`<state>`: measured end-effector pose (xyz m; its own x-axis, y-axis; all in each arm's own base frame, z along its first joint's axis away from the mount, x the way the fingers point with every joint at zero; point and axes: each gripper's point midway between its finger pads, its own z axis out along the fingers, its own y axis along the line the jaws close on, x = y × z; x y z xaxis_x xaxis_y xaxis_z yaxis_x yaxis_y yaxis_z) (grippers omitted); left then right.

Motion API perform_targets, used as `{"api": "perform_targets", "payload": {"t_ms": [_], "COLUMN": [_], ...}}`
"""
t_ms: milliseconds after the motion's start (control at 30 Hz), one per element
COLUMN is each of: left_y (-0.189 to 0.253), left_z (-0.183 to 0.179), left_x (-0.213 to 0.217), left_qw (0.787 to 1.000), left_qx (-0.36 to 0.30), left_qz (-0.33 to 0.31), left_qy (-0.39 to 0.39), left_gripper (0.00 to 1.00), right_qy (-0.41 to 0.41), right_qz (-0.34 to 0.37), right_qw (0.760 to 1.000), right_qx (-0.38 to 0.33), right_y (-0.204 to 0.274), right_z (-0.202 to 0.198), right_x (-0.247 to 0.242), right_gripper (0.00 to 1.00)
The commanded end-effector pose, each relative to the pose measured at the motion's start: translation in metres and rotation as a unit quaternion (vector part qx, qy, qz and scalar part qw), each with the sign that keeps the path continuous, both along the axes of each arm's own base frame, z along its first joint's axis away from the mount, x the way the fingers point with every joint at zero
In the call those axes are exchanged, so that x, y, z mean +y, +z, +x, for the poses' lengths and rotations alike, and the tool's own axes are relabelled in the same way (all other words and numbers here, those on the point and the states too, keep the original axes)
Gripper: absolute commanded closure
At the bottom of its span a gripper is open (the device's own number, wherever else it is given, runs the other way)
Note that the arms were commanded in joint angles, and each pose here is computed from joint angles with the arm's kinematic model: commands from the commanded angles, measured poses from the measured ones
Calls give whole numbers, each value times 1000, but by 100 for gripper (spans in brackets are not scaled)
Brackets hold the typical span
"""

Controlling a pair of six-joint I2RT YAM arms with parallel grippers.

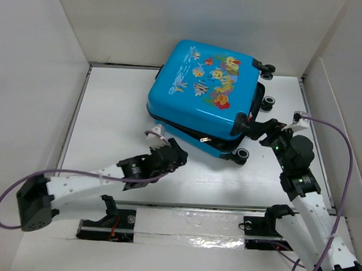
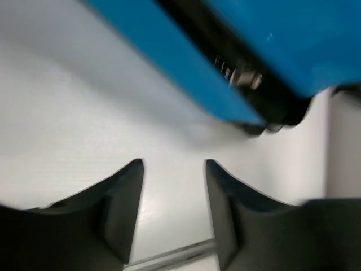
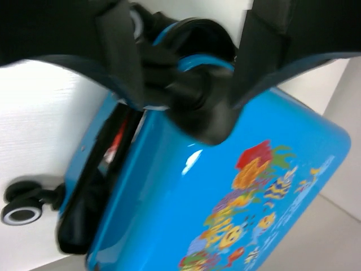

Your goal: Pack the luggage

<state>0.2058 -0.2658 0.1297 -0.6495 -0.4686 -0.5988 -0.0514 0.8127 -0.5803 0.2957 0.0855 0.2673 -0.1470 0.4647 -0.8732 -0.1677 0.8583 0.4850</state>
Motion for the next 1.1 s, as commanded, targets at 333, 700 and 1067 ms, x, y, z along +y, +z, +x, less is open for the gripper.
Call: {"api": "perform_targets", "payload": {"t_ms": [333,700,1067], "left_y": [231,68,5], "left_z": [208,372,405], "left_x": [153,179,121], "left_qw": [934,982,993], "left_qx": [-252,-75,-54], "left_qz": [-112,-9,-59], "left_qy": [226,174,81], "left_gripper": [37,38,38], "right_qy": [-20,-136,-90], "right_qz": [55,58,47], "right_qw": [998,985,976], "right_qx": [12,86,191], "right_y": [24,-45,-122], "right_z": [38,97,186], "right_x": [-16,-93,-57], "right_gripper": [57,86,85]}}
